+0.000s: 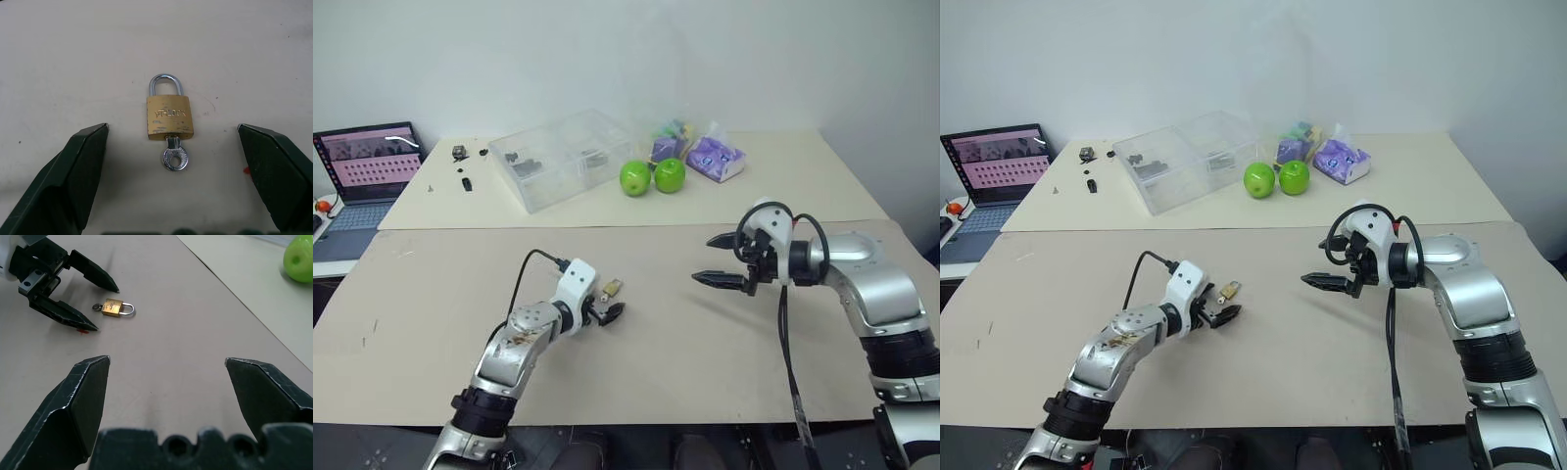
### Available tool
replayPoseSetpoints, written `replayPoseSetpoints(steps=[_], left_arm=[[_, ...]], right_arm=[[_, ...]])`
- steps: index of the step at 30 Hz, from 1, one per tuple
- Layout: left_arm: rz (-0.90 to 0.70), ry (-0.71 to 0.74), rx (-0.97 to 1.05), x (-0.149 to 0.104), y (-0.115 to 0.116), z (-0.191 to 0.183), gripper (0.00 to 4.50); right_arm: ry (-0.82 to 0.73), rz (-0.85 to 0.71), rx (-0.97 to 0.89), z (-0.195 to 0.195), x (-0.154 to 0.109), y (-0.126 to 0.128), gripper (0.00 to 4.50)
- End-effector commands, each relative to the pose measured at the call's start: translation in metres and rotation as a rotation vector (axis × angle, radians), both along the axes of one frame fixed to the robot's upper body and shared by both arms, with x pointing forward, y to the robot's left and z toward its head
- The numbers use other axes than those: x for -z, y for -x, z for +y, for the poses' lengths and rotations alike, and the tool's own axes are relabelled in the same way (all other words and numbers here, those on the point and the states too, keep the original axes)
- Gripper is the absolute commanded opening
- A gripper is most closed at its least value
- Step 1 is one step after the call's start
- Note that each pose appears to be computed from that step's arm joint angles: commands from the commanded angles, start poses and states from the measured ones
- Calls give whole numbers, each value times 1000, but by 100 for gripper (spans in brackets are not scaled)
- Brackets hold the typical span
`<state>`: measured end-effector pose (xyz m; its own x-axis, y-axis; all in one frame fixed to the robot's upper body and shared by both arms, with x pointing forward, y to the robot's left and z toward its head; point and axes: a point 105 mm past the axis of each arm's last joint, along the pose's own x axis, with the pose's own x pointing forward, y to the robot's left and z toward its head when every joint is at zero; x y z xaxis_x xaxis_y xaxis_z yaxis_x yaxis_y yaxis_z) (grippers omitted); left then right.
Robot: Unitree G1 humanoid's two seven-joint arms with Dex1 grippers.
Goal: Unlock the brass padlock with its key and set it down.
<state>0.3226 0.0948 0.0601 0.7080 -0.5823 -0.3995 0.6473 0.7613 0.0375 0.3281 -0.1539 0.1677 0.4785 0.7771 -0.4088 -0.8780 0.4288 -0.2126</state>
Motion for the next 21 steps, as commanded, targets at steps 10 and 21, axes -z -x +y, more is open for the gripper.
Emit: replayPoseSetpoints(steps=[10,21], left_arm=[[-34,-28,30,0,-5,-6,250],[-53,-26,191,-11,-1,-15,77]], right_arm=[[-2,-66,13,0,-11,0,450],[1,-63,18,0,-9,2,450]])
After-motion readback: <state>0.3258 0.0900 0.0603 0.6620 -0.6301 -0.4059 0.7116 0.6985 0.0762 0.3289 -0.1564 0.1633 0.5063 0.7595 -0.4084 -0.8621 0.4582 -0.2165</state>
